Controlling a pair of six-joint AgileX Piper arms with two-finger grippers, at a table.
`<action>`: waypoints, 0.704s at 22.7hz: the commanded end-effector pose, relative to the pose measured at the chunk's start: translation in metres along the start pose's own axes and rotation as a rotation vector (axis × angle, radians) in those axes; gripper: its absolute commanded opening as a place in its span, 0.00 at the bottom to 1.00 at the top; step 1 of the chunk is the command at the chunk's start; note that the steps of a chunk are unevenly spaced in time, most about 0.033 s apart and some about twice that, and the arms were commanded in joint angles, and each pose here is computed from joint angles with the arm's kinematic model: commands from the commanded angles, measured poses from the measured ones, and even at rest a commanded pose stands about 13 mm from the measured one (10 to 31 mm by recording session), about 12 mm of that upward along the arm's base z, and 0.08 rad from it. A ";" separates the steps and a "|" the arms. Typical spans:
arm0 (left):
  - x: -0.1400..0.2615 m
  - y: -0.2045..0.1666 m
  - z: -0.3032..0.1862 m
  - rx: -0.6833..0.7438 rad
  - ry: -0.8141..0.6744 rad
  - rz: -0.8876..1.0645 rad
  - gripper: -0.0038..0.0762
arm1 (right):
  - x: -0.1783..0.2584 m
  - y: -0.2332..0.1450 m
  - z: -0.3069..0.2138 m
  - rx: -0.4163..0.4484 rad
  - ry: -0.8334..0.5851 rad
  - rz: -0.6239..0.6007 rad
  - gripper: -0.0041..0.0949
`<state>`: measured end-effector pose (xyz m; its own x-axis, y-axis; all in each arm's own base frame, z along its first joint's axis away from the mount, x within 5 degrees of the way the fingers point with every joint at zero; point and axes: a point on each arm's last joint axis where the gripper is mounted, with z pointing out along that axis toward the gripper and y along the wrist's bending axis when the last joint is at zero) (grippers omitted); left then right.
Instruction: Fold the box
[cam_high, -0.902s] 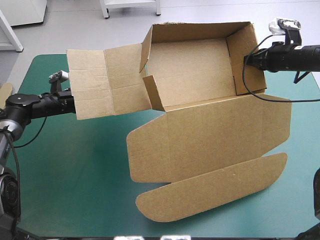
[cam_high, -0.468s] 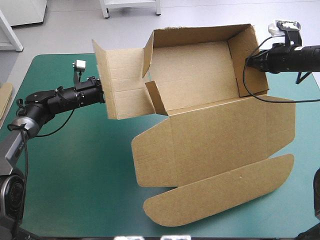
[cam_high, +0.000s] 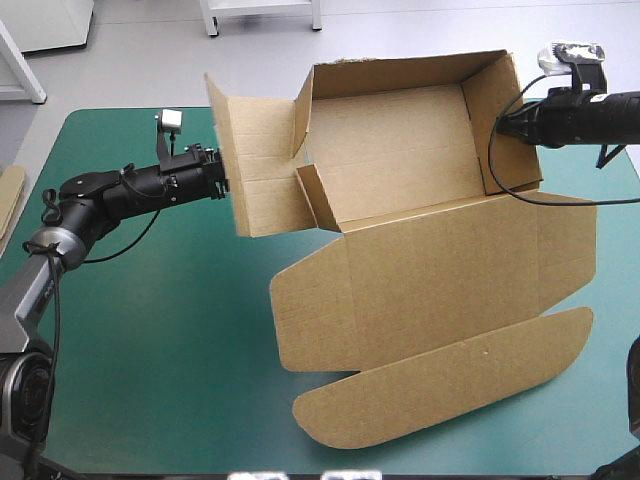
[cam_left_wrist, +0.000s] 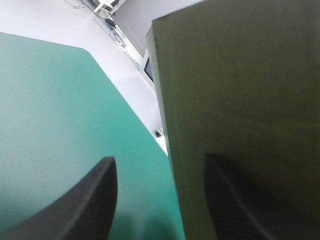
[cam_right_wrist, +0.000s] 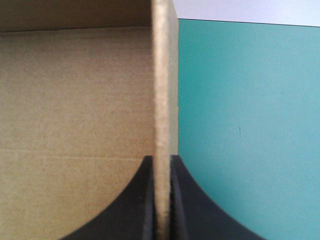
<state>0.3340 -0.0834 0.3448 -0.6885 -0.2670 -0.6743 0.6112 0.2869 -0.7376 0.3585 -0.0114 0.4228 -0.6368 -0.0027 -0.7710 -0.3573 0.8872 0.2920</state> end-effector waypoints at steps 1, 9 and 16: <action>-0.019 -0.051 0.000 0.242 -0.089 0.027 0.58 | -0.015 0.016 -0.026 -0.010 -0.132 0.000 0.02; -0.025 -0.079 0.021 0.298 -0.058 0.023 0.59 | -0.015 0.013 -0.022 -0.009 -0.126 0.006 0.02; -0.027 -0.093 0.038 0.220 -0.030 0.010 0.60 | -0.015 0.013 -0.022 -0.008 -0.128 0.037 0.02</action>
<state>0.3247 -0.1382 0.3944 -0.7002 -0.2167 -0.6802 0.6606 0.1645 -0.7325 0.3599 -0.0125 0.4224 -0.6388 0.0170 -0.7692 -0.3364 0.8930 0.2990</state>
